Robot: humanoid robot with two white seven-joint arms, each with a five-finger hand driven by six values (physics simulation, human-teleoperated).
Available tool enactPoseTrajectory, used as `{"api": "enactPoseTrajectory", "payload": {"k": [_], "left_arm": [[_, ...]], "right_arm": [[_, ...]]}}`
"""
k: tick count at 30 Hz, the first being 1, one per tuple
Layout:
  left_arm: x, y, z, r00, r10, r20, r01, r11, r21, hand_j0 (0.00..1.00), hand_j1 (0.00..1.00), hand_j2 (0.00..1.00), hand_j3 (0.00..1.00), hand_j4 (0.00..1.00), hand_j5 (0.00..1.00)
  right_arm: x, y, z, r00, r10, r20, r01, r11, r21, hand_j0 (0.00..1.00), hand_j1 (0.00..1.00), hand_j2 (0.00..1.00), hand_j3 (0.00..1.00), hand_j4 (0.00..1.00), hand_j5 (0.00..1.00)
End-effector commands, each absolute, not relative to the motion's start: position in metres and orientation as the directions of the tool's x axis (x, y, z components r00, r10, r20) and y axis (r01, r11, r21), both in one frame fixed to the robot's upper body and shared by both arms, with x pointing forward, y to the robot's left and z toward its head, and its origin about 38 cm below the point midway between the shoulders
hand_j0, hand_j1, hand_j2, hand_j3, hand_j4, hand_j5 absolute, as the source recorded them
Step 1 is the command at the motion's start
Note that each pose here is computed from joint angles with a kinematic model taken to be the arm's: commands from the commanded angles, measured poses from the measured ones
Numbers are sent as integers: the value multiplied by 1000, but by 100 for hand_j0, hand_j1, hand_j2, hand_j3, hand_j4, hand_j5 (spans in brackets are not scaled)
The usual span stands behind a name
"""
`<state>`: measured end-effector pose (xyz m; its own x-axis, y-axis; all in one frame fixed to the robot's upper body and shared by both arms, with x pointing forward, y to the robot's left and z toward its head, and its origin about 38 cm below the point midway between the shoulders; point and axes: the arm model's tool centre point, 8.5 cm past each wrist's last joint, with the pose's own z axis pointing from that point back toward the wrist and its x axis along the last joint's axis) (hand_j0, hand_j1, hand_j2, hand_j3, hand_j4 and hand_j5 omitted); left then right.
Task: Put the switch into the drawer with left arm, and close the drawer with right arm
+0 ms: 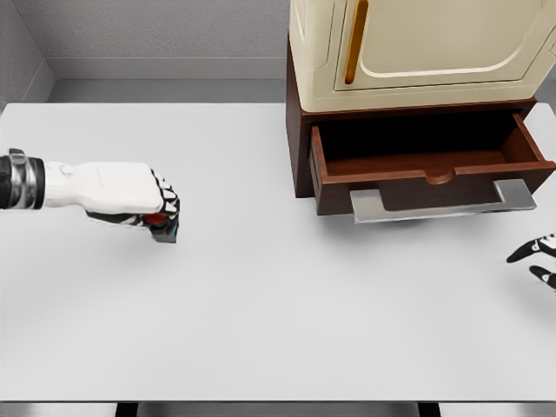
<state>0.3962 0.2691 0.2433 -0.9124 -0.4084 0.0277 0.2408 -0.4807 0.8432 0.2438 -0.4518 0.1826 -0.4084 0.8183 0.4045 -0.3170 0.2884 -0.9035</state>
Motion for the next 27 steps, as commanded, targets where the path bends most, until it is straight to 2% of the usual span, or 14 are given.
{"api": "enactPoseTrajectory", "payload": {"k": [1, 20, 27], "left_arm": [[397, 252, 241, -923, -381, 47, 232, -457, 859, 46, 46, 46, 46, 46, 46], [415, 167, 301, -974, -221, -49, 34, -358, 933, 46, 46, 46, 46, 46, 46], [415, 155, 321, -978, -192, -82, -13, -335, 942, 46, 46, 46, 46, 46, 46]], "right_arm": [[242, -461, 195, -401, 820, 408, -280, 314, -907, 54, 54, 54, 54, 54, 54], [251, -463, 214, -442, 817, 369, -298, 254, -920, 56, 56, 56, 56, 56, 56], [252, -461, 212, -448, 814, 371, -313, 246, -917, 56, 56, 56, 56, 56, 56]]}}
